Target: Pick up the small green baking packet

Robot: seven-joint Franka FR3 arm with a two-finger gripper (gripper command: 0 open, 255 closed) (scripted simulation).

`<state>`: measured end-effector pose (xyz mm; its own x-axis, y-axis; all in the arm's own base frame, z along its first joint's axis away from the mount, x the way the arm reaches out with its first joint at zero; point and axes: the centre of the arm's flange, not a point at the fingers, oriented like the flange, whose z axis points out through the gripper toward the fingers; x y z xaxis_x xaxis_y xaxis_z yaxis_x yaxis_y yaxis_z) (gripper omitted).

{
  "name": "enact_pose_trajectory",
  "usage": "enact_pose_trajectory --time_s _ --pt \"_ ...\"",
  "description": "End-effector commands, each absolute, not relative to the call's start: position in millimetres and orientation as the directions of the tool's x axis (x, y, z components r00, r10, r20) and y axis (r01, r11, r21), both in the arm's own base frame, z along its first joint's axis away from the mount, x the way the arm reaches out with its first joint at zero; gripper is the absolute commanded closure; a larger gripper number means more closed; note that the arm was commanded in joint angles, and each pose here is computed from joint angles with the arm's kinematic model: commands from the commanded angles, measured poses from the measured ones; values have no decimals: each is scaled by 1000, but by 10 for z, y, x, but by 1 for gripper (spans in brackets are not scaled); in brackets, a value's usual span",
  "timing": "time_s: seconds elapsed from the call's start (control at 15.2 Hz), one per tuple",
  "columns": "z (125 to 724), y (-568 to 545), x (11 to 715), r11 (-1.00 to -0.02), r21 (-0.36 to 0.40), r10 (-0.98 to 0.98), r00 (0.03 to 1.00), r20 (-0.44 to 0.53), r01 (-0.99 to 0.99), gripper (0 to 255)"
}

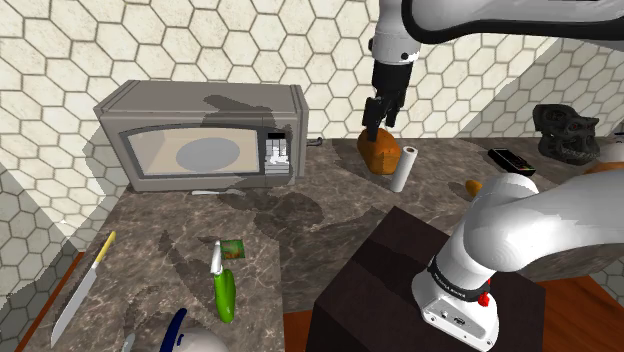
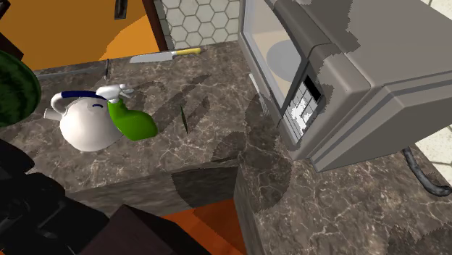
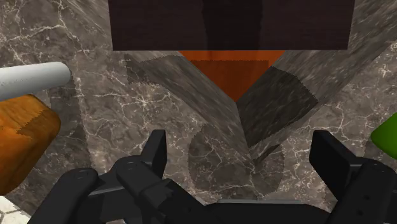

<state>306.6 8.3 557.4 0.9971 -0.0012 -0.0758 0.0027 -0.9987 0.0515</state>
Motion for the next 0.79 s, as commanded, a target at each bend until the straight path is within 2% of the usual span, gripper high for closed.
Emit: enact_pose_trajectory --time_s 0.0,0.73 --pt "5574 83 3066 -999 51 -1 997 -76 3 0" --pt "4595 576 3949 -965 10 262 963 -56 263 0"
